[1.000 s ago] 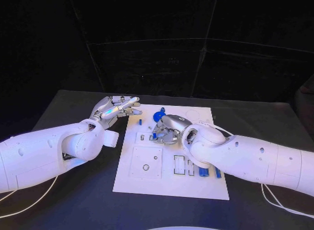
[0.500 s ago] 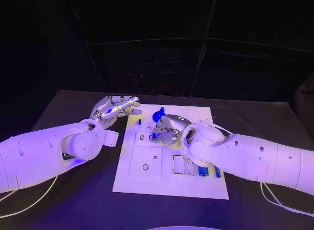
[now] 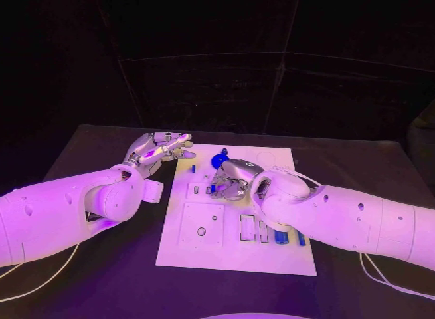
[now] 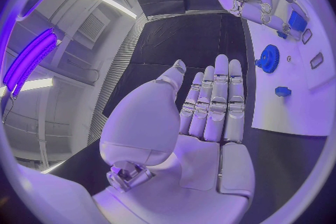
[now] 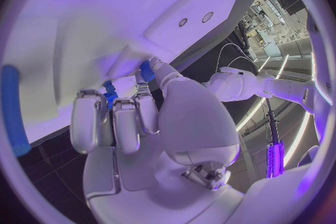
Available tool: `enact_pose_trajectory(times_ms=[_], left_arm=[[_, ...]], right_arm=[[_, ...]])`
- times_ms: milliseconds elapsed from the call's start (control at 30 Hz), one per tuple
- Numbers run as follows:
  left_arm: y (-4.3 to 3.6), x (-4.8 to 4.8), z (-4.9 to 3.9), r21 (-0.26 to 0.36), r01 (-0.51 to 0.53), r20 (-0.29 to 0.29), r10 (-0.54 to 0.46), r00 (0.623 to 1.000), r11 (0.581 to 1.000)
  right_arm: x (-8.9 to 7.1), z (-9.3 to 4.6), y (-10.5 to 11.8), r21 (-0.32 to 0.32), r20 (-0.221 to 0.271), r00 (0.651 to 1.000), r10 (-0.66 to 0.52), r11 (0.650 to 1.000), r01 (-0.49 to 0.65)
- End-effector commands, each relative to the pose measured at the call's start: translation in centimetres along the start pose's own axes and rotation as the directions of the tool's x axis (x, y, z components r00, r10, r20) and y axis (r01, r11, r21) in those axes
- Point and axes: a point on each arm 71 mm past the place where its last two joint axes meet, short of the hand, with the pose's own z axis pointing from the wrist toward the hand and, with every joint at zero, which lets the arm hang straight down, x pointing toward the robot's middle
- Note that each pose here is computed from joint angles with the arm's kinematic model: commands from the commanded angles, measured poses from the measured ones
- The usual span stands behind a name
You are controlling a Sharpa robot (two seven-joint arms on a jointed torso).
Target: Assemble the parts on the task board
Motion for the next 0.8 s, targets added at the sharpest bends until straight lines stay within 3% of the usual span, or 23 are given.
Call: enact_pose_trajectory(times_ms=[33,467,600,800], left_arm=[[-0.15,0.14,0.06,0.008,0.009,-0.013,-0.009,1.0,1.0],[-0.05,0.09,0.07,-0.006,0.007,-0.01,-0.007,1.0,1.0],[-0.03,0.09,0.08,-0.009,0.007,-0.01,-0.007,1.0,1.0],[-0.01,0.09,0.09,-0.011,0.007,-0.012,-0.008,1.0,1.0]], right_arm=[[0.54,-0.06,-0.35,0.027,-0.037,0.999,-0.02,0.999,0.021],[0.39,-0.04,-0.33,0.035,-0.013,1.0,-0.011,0.999,0.012],[0.19,-0.08,-0.3,0.037,0.015,1.0,0.0,0.999,-0.001],[-0.45,-0.35,-0.14,0.005,0.098,0.994,0.038,0.999,-0.039]])
